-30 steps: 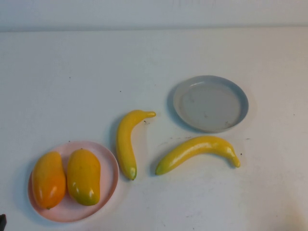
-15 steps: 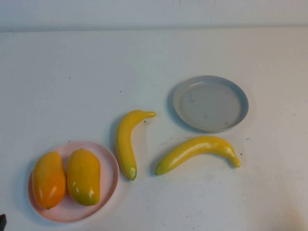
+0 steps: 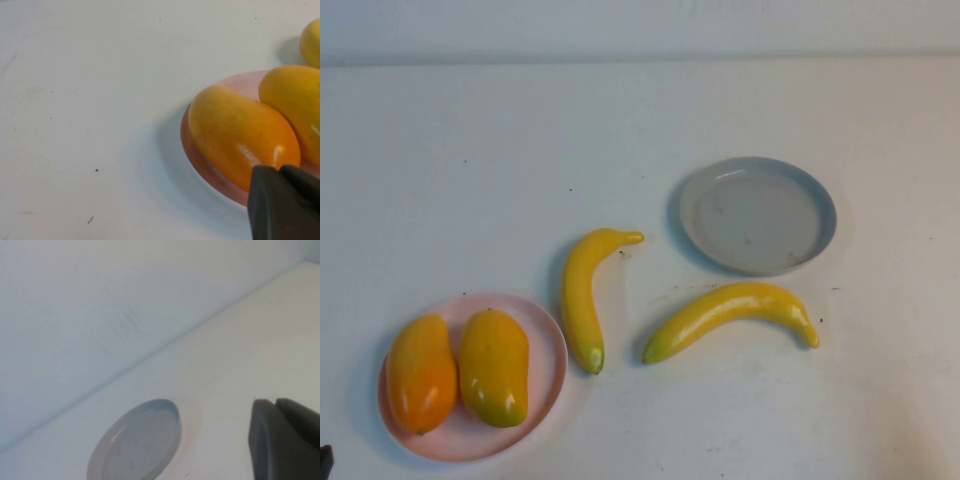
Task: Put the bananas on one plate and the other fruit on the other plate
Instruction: Put another type of fruit in the right plate
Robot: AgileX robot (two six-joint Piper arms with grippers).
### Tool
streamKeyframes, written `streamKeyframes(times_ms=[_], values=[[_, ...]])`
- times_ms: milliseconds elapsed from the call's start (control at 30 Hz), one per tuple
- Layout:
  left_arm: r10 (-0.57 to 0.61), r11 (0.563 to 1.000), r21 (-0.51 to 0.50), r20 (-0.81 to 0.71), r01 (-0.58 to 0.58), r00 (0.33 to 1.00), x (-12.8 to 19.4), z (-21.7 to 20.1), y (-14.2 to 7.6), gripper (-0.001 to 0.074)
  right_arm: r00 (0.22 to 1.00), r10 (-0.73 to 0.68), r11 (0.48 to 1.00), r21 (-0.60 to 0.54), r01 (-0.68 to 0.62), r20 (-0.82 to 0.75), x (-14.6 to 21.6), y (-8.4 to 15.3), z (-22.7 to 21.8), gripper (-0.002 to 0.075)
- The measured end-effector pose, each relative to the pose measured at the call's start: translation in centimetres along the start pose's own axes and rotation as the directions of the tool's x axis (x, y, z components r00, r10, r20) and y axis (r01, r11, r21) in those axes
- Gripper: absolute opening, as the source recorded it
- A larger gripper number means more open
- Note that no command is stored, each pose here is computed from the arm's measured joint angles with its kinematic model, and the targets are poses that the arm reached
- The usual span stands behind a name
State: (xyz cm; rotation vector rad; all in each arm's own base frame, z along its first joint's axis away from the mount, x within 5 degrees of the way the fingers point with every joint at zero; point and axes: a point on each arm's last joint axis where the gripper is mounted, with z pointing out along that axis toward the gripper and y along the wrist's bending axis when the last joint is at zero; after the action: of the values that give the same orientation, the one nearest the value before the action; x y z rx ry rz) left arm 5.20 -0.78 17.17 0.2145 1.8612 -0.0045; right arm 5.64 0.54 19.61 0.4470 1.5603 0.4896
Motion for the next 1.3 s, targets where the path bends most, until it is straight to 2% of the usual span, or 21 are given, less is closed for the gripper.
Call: streamKeyframes(times_ms=[167, 233, 333, 433, 533, 600, 733, 933, 1033, 1133, 1200, 1300], values=[[0.000, 1.000, 0.000, 0.000, 0.000, 1.000, 0.0, 0.0, 0.0, -0.0004, 0.990, 0.137, 0.991, -0.016, -0.136, 0.027, -0.3, 0.1, 0.0, -0.0018], [0.001, 1.000, 0.000, 0.000, -0.001, 1.000, 0.0, 0.0, 0.0, -0.0004, 0.986, 0.166, 0.985, -0.047, -0.165, 0.010, -0.8, 0.8, -0.2, -0.0018], [0.001, 1.000, 0.000, 0.000, -0.001, 1.000, 0.0, 0.0, 0.0, -0.0004, 0.988, 0.142, 0.983, -0.107, -0.148, -0.060, -2.4, 3.0, -0.6, -0.0018], [0.001, 1.000, 0.000, 0.000, -0.001, 1.000, 0.0, 0.0, 0.0, -0.0004, 0.972, 0.054, 0.988, -0.132, -0.086, -0.229, -3.7, 5.2, -0.4, -0.0018], [0.004, 1.000, 0.000, 0.000, -0.004, 1.000, 0.0, 0.0, 0.0, -0.0004, 0.906, -0.059, 0.992, -0.126, 0.007, -0.419, -5.0, 6.8, 0.3, -0.0018], [0.004, 1.000, 0.000, 0.000, -0.004, 1.000, 0.0, 0.0, 0.0, -0.0004, 0.832, -0.140, 0.988, -0.125, 0.086, -0.536, -5.9, 7.5, 1.2, -0.0018], [0.004, 1.000, 0.000, 0.000, -0.004, 1.000, 0.0, 0.0, 0.0, -0.0004, 0.689, -0.283, 0.959, -0.178, 0.221, -0.667, -7.3, 8.2, 3.7, -0.0018], [0.004, 1.000, 0.000, 0.000, -0.004, 1.000, 0.0, 0.0, 0.0, -0.0004, 0.542, -0.376, 0.926, -0.278, 0.256, -0.752, -7.9, 9.3, 8.2, -0.0018], [0.004, 1.000, 0.000, 0.000, -0.004, 1.000, 0.0, 0.0, 0.0, -0.0004, 0.457, -0.444, 0.894, -0.348, 0.283, -0.771, -7.5, 10.2, 10.3, -0.0018], [0.004, 1.000, 0.000, 0.000, -0.004, 1.000, 0.0, 0.0, 0.0, -0.0004, 0.358, -0.547, 0.834, -0.454, 0.315, -0.757, -6.6, 11.4, 11.8, -0.0018], [0.004, 1.000, 0.000, 0.000, -0.004, 1.000, 0.0, 0.0, 0.0, -0.0004, 0.282, -0.632, 0.771, -0.550, 0.320, -0.722, -5.6, 12.6, 12.7, -0.0018], [0.004, 1.000, 0.000, 0.000, -0.004, 1.000, 0.0, 0.0, 0.0, -0.0004, 0.171, -0.771, 0.633, -0.710, 0.309, -0.614, -4.1, 14.4, 13.8, -0.0018]])
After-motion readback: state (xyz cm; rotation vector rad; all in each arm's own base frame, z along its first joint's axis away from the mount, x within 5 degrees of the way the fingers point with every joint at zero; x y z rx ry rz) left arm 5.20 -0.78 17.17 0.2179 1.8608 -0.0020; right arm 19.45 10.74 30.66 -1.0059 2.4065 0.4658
